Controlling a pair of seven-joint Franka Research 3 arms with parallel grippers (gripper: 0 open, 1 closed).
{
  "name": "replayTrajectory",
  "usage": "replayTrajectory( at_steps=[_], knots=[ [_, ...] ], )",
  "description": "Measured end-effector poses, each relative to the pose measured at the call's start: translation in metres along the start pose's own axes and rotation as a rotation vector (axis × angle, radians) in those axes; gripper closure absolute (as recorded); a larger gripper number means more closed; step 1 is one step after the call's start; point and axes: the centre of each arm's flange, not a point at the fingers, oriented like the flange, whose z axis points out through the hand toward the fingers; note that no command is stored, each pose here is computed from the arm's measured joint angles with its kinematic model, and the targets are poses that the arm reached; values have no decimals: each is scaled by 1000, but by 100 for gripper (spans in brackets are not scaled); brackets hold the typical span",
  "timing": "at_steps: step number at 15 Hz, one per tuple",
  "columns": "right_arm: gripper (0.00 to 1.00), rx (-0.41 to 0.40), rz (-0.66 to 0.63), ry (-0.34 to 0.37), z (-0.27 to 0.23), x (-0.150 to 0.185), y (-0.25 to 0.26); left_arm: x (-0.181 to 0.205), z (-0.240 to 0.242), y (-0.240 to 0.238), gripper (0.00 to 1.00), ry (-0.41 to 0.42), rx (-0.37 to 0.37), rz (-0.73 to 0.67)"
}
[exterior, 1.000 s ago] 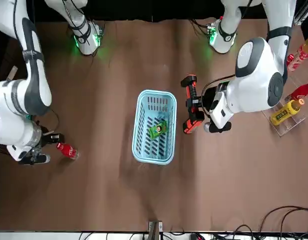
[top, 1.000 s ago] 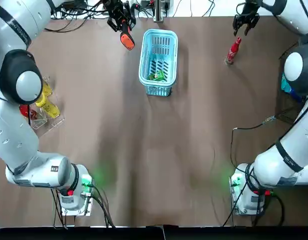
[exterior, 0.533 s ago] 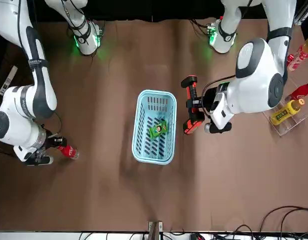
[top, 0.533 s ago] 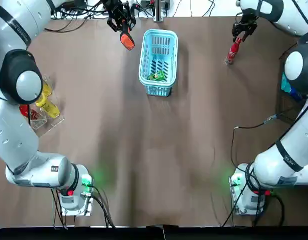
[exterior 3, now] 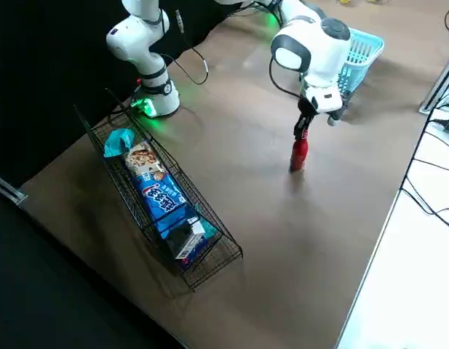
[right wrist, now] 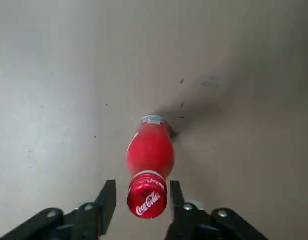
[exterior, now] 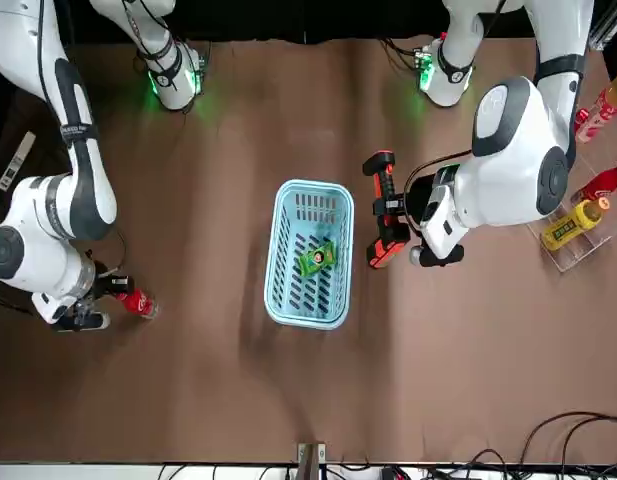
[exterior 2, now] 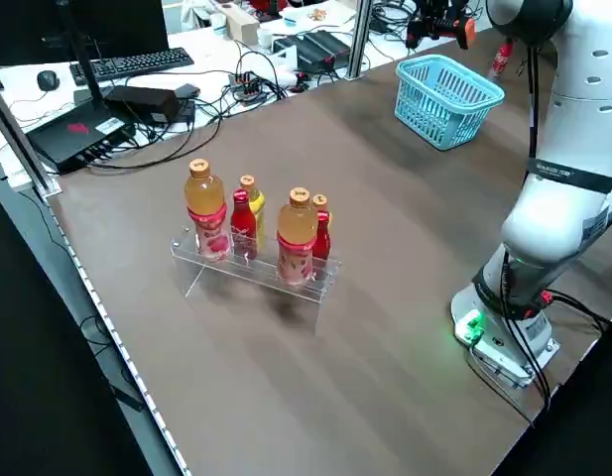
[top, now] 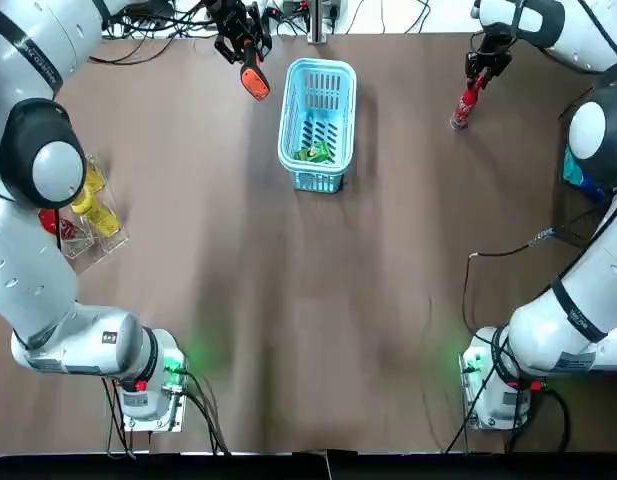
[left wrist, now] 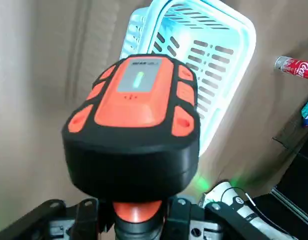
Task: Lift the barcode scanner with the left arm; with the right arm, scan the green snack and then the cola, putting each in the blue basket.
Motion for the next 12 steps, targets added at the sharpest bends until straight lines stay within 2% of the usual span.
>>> replayTrajectory(
  at_steps=[2,4,9,11,12],
  knots=[
    [56,-1,0,1,0,0,0,0,0,0,66,0,0,0],
    [68,-1,0,1,0,0,1,0,0,0,66,0,0,0],
    [68,0,0,-15,0,-2,1,0,0,0,66,0,0,0],
    [68,12,-4,-53,0,-5,-5,0,0,0,66,0,0,0],
    [68,43,-6,-88,1,-8,-15,0,0,0,66,0,0,0]
  ],
)
